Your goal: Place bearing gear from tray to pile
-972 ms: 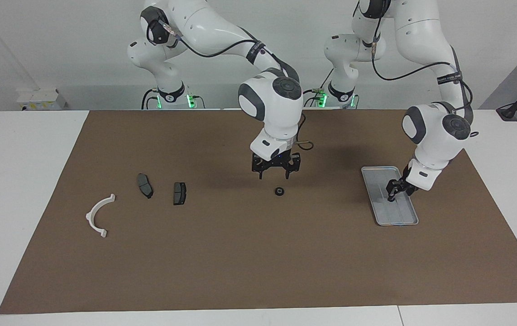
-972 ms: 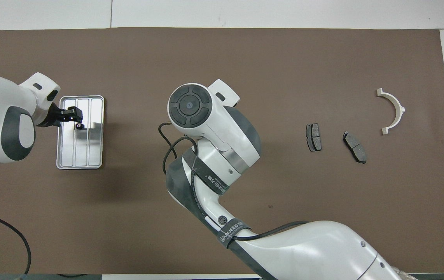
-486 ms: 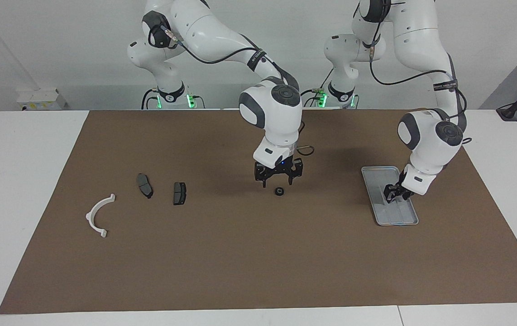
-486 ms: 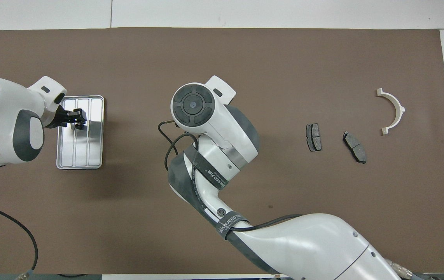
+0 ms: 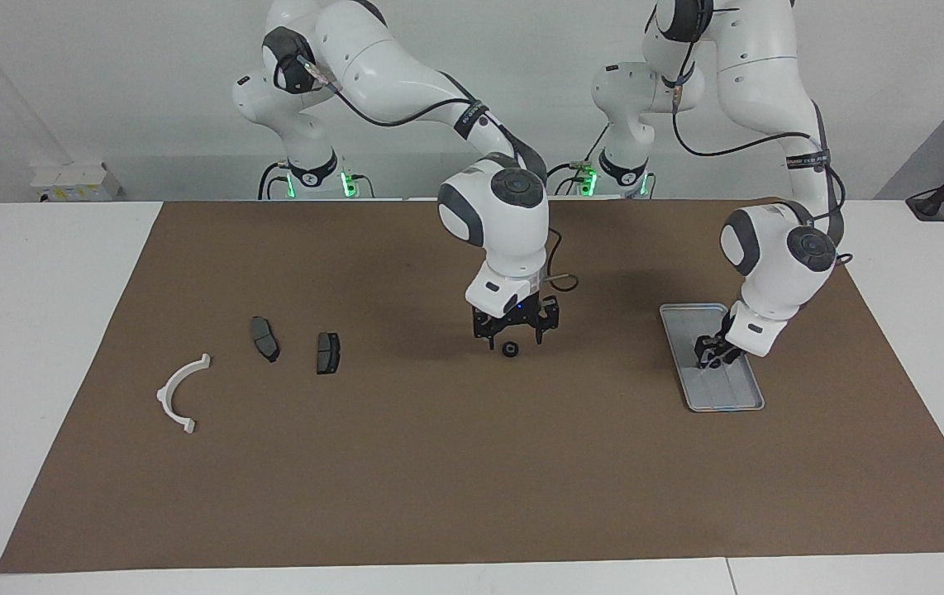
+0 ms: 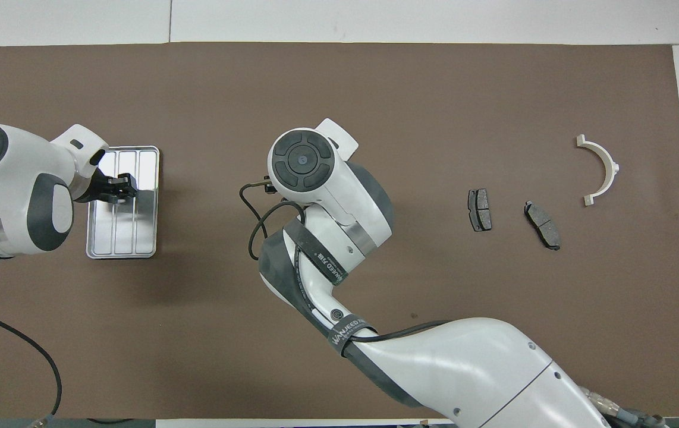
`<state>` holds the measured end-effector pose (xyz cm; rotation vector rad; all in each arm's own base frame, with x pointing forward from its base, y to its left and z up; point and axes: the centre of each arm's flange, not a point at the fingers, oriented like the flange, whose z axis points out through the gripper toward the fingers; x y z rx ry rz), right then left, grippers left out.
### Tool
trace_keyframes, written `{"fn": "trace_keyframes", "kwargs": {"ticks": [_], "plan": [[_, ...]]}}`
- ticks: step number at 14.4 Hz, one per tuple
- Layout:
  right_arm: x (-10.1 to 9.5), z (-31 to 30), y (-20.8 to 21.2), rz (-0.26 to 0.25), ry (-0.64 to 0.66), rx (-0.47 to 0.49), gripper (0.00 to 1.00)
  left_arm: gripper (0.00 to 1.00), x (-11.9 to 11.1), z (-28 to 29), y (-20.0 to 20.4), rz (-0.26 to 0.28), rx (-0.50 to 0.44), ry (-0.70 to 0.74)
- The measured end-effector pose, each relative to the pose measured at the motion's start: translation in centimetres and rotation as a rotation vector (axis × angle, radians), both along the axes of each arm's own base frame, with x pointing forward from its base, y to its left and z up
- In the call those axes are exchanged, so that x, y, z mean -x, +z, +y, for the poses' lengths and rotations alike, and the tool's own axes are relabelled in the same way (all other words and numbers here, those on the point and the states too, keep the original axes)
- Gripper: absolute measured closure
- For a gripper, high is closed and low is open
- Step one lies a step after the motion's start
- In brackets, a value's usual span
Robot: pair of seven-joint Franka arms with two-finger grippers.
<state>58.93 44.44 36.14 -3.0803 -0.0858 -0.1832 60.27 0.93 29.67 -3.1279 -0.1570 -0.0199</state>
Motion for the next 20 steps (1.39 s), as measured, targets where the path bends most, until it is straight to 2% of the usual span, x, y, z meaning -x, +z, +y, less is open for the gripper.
{"fn": "trace_keyframes", "kwargs": {"ticks": [1, 2, 3, 4, 5, 6, 12, 15, 20], "plan": [[0.1, -0.2, -1.2, 0.007, 0.0, 0.004, 0.08, 0.4, 0.0, 0.0, 0.0, 0.0, 0.0, 0.006], [0.4, -0.4, -2.4, 0.016, 0.0, 0.011, 0.09, 0.48, 0.0, -0.2, 0.1, -0.003, 0.002, 0.008], [0.6, -0.5, -3.1, 0.025, -0.001, 0.014, 0.09, 0.49, 0.0, -0.3, 0.1, -0.003, 0.002, 0.01], [0.7, -0.5, -3.4, 0.037, -0.005, 0.01, 0.1, 0.55, 0.0, -0.3, 0.2, -0.004, 0.003, 0.011], [0.9, -0.4, -3.4, 0.049, -0.013, -0.004, 0.1, 0.69, 0.0, -0.4, 0.3, -0.006, 0.003, 0.011], [1.1, -0.2, -3.4, 0.058, -0.017, -0.014, 0.1, 0.77, 0.0, -0.4, 0.3, -0.006, 0.003, 0.011], [1.8, 0.1, -3.9, 0.085, -0.013, -0.007, 0.1, 0.77, -0.3, -0.4, 0.9, -0.003, 0.007, 0.018], [2.0, 0.0, -4.5, 0.093, -0.013, 0.0, 0.1, 0.77, -0.9, -0.3, 1.7, -0.015, 0.05, 0.066], [2.0, -0.2, -4.9, 0.086, -0.015, -0.006, 0.08, 0.77, -1.0, -0.4, 2.0, -0.016, 0.069, 0.091]]}}
